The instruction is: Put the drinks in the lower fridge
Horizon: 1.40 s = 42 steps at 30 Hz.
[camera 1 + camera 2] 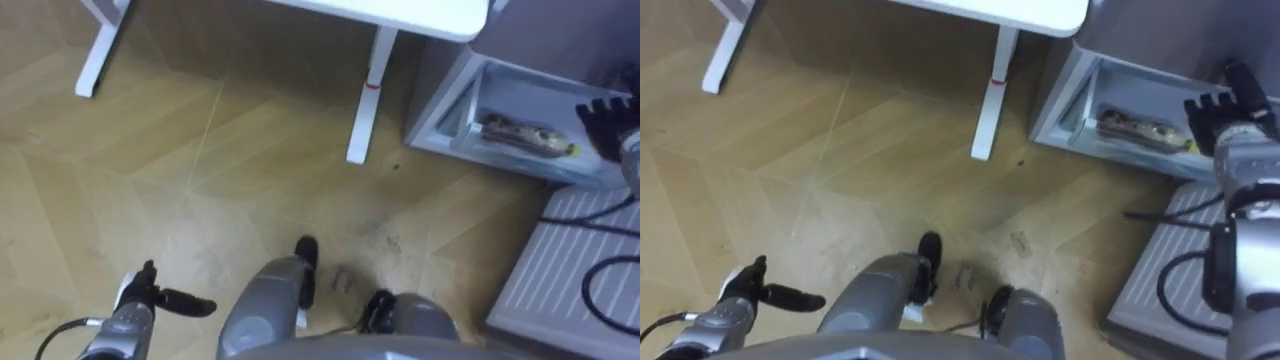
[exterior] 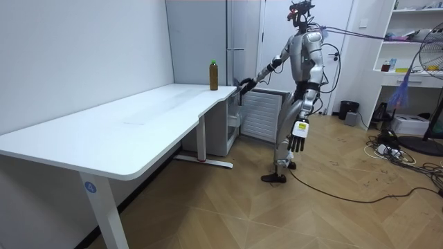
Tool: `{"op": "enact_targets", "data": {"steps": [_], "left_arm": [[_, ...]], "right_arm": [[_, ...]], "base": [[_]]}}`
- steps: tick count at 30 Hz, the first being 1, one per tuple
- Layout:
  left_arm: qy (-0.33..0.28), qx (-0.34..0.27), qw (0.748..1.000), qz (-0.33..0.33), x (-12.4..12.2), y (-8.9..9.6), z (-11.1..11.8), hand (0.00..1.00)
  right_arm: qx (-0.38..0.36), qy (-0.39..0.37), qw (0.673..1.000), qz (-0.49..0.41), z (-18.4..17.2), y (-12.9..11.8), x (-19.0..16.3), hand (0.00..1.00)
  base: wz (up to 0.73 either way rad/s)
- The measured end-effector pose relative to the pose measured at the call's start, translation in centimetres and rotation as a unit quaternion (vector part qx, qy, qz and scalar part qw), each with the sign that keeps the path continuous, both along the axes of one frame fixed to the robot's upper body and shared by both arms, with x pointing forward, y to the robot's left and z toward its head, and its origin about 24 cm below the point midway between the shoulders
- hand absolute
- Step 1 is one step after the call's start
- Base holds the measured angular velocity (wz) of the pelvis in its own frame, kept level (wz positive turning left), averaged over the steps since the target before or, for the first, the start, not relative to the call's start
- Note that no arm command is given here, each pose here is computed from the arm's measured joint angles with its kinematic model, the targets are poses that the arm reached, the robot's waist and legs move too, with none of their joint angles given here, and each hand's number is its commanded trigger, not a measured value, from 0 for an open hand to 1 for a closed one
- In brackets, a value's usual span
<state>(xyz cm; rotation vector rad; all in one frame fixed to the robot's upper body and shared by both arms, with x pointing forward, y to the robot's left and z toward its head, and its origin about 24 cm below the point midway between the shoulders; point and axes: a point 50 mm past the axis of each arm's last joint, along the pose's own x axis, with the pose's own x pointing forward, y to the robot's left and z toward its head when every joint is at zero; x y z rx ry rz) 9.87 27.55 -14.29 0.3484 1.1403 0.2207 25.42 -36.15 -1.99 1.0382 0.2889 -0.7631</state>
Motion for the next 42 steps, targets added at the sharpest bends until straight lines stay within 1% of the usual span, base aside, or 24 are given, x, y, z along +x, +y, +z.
{"op": "enact_targets", "data": {"steps": [2,5,7,11,12,14,15,17,18,22,23,24,25,26,27,29,30,31,32,35,37,39,42], "left_arm": [[0.003,0.000,1.000,0.012,-0.6,0.2,0.0,0.00],[-0.005,-0.001,1.000,0.018,-0.5,0.4,0.1,0.00],[-0.010,-0.002,1.000,0.022,-0.5,0.5,0.1,0.00],[-0.018,-0.006,1.000,0.018,-0.9,0.1,0.1,0.00],[-0.019,-0.008,1.000,0.018,-0.9,0.1,0.1,0.00],[-0.011,-0.010,1.000,0.019,-1.6,-0.1,-0.2,0.00],[-0.011,-0.009,1.000,0.018,-1.7,-0.1,-0.2,0.00],[-0.022,-0.007,1.000,0.014,-1.6,-0.3,-0.1,0.00],[-0.026,-0.008,1.000,0.013,-1.5,-0.4,0.0,0.00],[-0.037,-0.022,0.998,0.035,-1.8,-1.8,-0.5,0.00],[-0.047,-0.026,0.998,0.045,-1.6,-2.1,-0.5,0.00],[-0.045,-0.026,0.997,0.049,-2.0,-2.3,-0.6,0.00],[-0.050,-0.024,0.997,0.054,-2.1,-2.6,-0.7,0.00],[-0.051,-0.022,0.997,0.055,-2.1,-2.9,-0.8,0.00],[-0.052,-0.023,0.997,0.054,-2.1,-3.0,-0.8,0.00],[-0.043,-0.026,0.997,0.055,-2.4,-3.2,-1.0,0.00],[-0.041,-0.026,0.997,0.055,-2.5,-3.2,-1.1,0.00],[-0.036,-0.026,0.998,0.053,-2.7,-3.2,-1.2,0.00],[-0.028,-0.026,0.998,0.053,-2.9,-3.3,-1.3,0.00],[-0.016,-0.026,0.998,0.057,-3.5,-3.2,-1.4,0.00],[-0.003,-0.027,0.997,0.072,-4.6,-3.2,-1.6,0.00],[0.004,-0.028,0.997,0.078,-4.9,-3.2,-1.7,0.00],[0.021,-0.028,0.995,0.097,-6.1,-3.1,-1.9,0.00]], "right_arm": [[-0.034,0.024,0.999,0.033,-1.2,-0.2,-1.7,0.00],[-0.068,0.032,0.995,0.069,-2.0,-0.2,-3.3,0.00],[-0.074,0.047,0.993,0.083,-3.3,0.3,-4.9,0.00],[-0.074,0.120,0.980,0.140,-7.0,2.4,-9.5,0.00],[-0.071,0.128,0.979,0.144,-7.3,2.6,-10.0,0.00],[-0.065,0.175,0.967,0.175,-9.1,3.9,-12.3,0.00],[-0.063,0.188,0.963,0.184,-9.5,4.3,-12.8,0.00],[-0.046,0.221,0.952,0.209,-10.9,5.9,-14.4,0.00],[-0.039,0.226,0.950,0.211,-11.2,6.3,-14.8,0.00],[0.001,0.234,0.951,0.204,-12.7,9.0,-16.4,0.00],[0.002,0.246,0.946,0.212,-13.1,9.7,-16.9,0.00],[-0.002,0.256,0.941,0.223,-13.3,10.1,-17.1,0.00],[-0.020,0.279,0.924,0.261,-13.6,10.7,-17.5,0.00],[-0.051,0.305,0.899,0.310,-13.8,11.1,-17.9,0.00],[-0.071,0.320,0.882,0.339,-13.9,11.4,-18.0,0.00],[-0.146,0.366,0.804,0.446,-14.2,11.9,-18.2,0.00],[-0.162,0.374,0.785,0.468,-14.2,12.1,-18.3,0.00],[-0.187,0.387,0.754,0.497,-14.3,12.3,-18.3,0.00],[-0.200,0.398,0.733,0.515,-14.5,12.4,-18.5,0.00],[-0.192,0.412,0.730,0.511,-14.7,12.6,-19.3,0.00],[-0.180,0.424,0.733,0.500,-14.8,12.5,-20.1,0.00],[-0.176,0.426,0.737,0.494,-14.8,12.4,-20.2,0.00],[-0.170,0.431,0.738,0.491,-14.8,12.3,-20.5,0.00]], "base": [[-0.08],[-0.07],[-0.12],[-0.07],[-0.06],[-0.05],[-0.10],[-0.09],[-0.05],[0.06],[0.12],[0.00],[-0.05],[-0.05],[-0.03],[-0.07],[-0.09],[-0.07],[-0.05],[0.01],[0.00],[0.00],[-0.01]]}}
